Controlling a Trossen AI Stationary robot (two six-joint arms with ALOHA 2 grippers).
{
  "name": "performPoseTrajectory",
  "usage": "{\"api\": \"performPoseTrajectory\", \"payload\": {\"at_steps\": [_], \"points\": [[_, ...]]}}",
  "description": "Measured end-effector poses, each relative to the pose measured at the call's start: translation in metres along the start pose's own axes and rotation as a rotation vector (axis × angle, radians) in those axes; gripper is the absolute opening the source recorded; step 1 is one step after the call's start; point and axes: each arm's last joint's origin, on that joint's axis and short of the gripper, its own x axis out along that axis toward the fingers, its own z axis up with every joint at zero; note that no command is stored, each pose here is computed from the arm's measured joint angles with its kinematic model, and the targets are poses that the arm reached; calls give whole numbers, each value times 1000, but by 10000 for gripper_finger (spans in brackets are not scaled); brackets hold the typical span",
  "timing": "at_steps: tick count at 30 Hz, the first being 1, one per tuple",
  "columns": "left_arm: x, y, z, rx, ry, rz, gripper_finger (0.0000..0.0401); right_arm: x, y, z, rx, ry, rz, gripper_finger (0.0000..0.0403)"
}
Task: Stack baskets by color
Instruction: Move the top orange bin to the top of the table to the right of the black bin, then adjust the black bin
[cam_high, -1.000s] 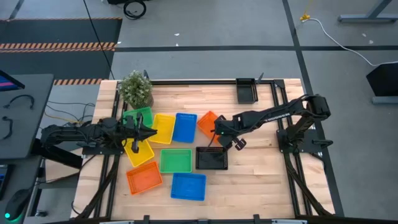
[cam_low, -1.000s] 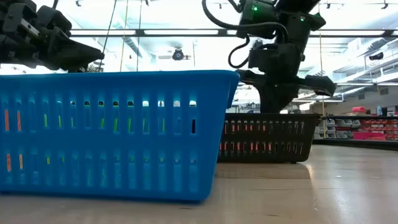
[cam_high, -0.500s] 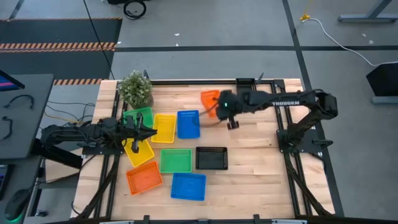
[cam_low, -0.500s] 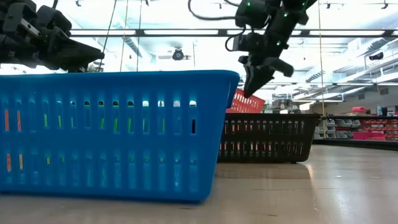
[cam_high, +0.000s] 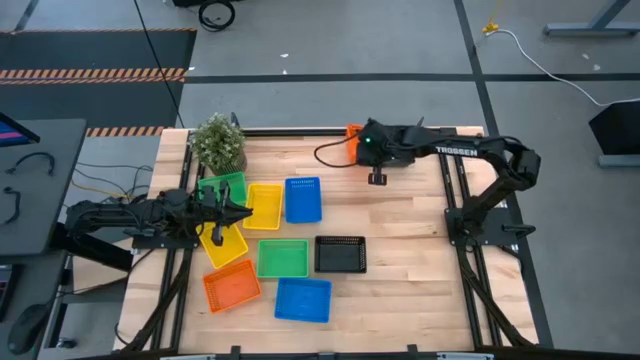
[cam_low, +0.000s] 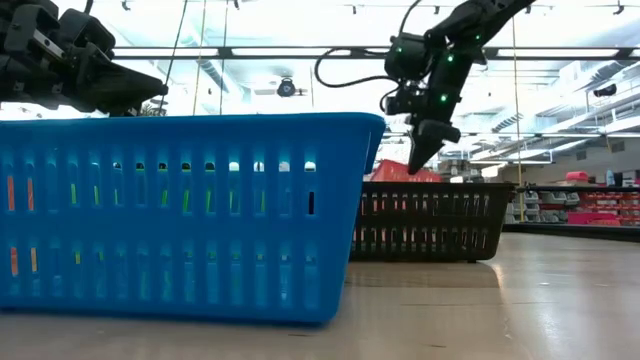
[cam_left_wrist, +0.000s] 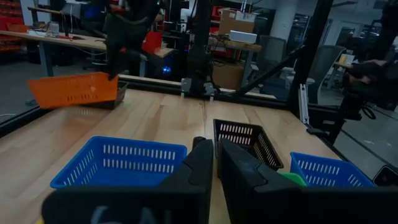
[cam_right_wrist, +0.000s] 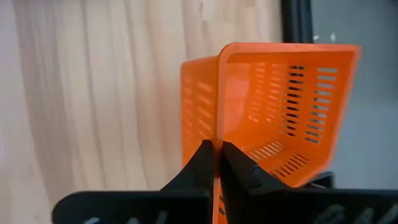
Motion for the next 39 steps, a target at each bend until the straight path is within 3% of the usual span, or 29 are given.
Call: {"api": "performPoseTrajectory", "payload": {"at_steps": [8, 16, 25, 32, 36, 39], "points": [[0, 0, 0, 0, 0, 0, 26, 29, 12, 2, -7, 135, -65, 10], [0, 0, 0, 0, 0, 0, 36, 44, 18, 1, -6, 180, -50, 16], [0, 0, 0, 0, 0, 1, 26, 45, 17, 2, -4, 176, -54, 102], [0, 0, 0, 0, 0, 1, 30, 18, 8, 12, 8, 53, -6, 143], [0, 0, 0, 0, 0, 0, 35, -5, -12, 13, 127, -41, -21, 133], [0, 0, 0, 0, 0, 0, 36, -11, -33, 0, 253, -10, -99, 116]]}}
